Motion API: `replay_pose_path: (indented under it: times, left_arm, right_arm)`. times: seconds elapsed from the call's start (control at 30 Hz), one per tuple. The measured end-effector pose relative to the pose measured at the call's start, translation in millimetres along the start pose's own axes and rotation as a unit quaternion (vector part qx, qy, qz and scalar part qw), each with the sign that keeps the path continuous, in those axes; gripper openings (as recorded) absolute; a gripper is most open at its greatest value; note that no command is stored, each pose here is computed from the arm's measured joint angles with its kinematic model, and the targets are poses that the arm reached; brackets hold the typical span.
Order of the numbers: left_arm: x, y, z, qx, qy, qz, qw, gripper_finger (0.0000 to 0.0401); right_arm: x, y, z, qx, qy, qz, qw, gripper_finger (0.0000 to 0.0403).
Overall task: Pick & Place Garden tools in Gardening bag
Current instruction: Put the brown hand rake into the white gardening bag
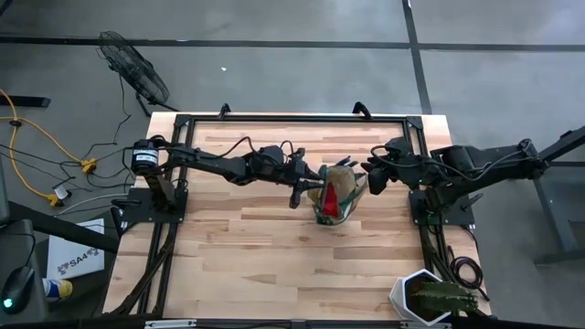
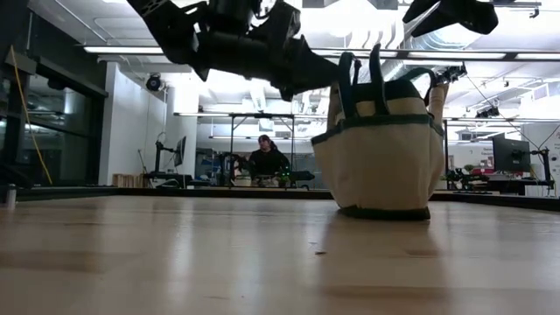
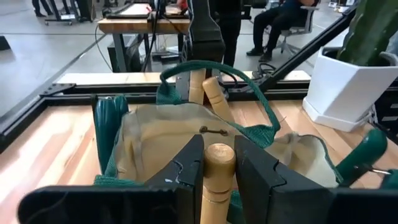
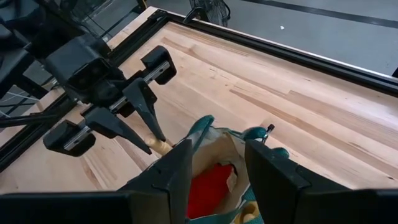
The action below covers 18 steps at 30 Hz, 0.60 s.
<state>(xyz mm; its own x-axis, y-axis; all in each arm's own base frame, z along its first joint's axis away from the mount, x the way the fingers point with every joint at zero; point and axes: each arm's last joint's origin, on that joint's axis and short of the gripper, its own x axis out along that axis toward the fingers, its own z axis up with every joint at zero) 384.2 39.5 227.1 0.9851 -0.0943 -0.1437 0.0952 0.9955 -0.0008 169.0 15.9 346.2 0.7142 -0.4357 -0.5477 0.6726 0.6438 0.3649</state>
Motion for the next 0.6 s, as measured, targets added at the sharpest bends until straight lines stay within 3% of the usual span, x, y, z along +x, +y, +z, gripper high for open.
replay_pose_path:
  times: [0.3, 0.6]
  left_arm:
    - [-1.6, -1.8, 11.7, -0.002, -0.052, -0.029, 0.998, 0.006]
    - [-1.0, -1.6, 4.6, 0.002, -0.014, -0.022, 1.0, 0.006]
  right_arm:
    - [0.0, -0.6, -0.6, -0.003, 0.004, -0.001, 1.0, 0.014]
    - [0.0, -0.5, -0.6, -0.003, 0.004, -0.001, 1.0, 0.014]
